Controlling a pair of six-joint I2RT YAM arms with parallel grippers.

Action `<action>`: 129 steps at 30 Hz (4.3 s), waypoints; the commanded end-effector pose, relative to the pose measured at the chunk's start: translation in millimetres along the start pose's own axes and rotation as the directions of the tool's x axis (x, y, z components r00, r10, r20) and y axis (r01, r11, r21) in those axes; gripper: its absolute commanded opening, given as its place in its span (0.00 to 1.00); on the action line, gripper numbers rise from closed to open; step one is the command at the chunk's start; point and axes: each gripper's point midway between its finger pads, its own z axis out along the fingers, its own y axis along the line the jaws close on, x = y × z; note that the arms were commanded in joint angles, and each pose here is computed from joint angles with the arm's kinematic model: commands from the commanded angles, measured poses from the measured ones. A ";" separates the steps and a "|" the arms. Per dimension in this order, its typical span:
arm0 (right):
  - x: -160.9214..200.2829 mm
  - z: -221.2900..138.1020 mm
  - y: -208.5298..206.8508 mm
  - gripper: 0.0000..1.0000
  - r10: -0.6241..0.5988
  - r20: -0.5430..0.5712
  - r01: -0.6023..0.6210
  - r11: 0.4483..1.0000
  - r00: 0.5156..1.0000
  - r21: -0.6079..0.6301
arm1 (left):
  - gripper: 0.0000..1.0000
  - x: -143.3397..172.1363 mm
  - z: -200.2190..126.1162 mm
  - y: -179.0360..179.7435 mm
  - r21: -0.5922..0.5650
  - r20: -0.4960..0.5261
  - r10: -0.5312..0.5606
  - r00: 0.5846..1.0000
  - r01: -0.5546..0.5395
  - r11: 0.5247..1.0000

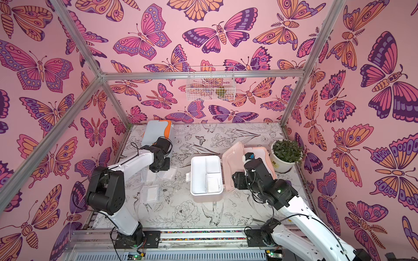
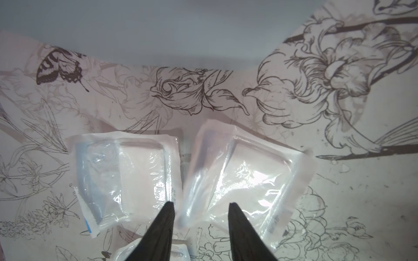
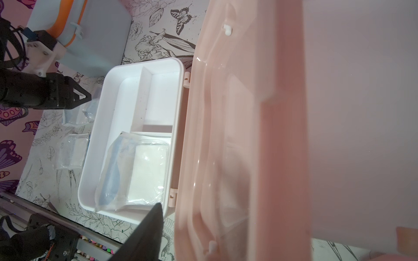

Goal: Open first aid kits and take out gauze
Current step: Place the gauze at the center of the board, then pick up the gauze from the first aid kit, then place the gauze at the center of the board.

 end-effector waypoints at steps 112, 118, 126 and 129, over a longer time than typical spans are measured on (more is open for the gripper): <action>12.7 2.1 -9.6 0.61 0.011 -0.012 -0.011 1.000 1.000 -0.001 | 0.00 95.0 -63.8 -19.1 0.113 -0.039 0.030 0.999 -0.025 0.993; 12.5 2.2 -9.6 0.61 0.010 -0.013 -0.010 1.000 1.000 0.000 | 0.00 102.1 -48.7 -10.1 0.031 -0.081 0.048 0.996 -0.045 0.998; 13.0 3.0 -9.2 0.61 0.010 -0.016 -0.010 1.000 1.000 -0.003 | 0.00 103.9 -40.7 -6.9 -0.014 -0.115 0.063 0.991 -0.065 0.998; 12.7 2.3 -9.0 0.61 0.010 -0.015 -0.010 1.000 1.000 -0.004 | 0.00 104.2 -40.3 -5.0 -0.025 -0.117 0.066 0.991 -0.069 0.997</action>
